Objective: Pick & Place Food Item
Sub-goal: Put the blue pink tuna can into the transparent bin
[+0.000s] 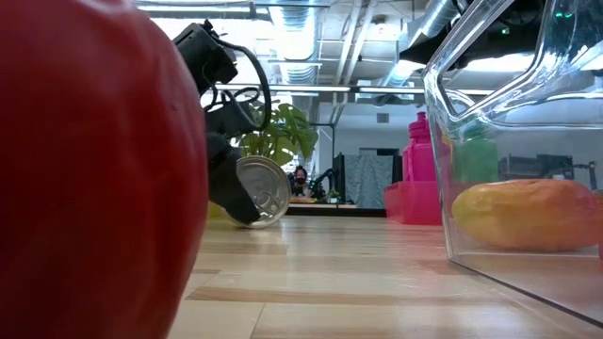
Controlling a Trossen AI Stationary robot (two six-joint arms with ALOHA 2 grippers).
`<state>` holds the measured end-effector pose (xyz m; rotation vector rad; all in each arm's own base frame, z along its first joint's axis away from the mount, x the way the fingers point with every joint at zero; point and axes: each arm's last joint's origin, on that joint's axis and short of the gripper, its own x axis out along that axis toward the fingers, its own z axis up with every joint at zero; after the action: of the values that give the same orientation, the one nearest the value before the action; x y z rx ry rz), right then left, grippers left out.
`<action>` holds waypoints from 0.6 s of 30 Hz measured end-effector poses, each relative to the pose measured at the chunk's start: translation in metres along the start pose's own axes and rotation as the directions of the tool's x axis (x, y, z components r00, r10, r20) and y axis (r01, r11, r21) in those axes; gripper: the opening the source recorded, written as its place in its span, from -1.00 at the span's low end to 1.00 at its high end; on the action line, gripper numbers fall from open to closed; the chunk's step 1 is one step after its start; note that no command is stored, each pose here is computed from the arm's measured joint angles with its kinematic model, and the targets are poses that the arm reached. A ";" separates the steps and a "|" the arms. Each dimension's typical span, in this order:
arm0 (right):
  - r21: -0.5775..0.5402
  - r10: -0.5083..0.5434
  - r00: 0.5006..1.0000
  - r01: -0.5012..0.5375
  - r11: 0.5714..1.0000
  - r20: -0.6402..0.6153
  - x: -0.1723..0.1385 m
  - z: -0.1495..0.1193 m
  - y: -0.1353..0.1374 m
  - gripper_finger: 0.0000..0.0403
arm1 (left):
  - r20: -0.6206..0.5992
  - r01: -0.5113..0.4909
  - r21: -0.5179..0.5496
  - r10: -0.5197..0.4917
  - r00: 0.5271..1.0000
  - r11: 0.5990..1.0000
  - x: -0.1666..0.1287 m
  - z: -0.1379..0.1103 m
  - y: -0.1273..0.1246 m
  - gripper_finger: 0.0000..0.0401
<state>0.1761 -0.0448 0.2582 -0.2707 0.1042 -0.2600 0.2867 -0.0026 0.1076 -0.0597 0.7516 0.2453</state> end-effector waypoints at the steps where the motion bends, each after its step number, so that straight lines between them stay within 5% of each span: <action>1: 0.000 0.000 1.000 0.000 1.000 0.000 0.000 0.000 0.000 -0.93 | 0.001 -0.010 -0.017 0.010 1.000 1.000 0.000 0.000 0.001 0.64; 18: 0.000 0.000 1.000 0.000 1.000 0.000 0.000 0.000 0.000 -0.93 | 0.064 -0.003 -0.075 0.008 0.998 0.997 0.000 0.006 0.000 0.56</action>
<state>0.1761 -0.0448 0.2582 -0.2706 0.1046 -0.2602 0.2907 -0.0016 0.1121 -0.1205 0.6789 0.2792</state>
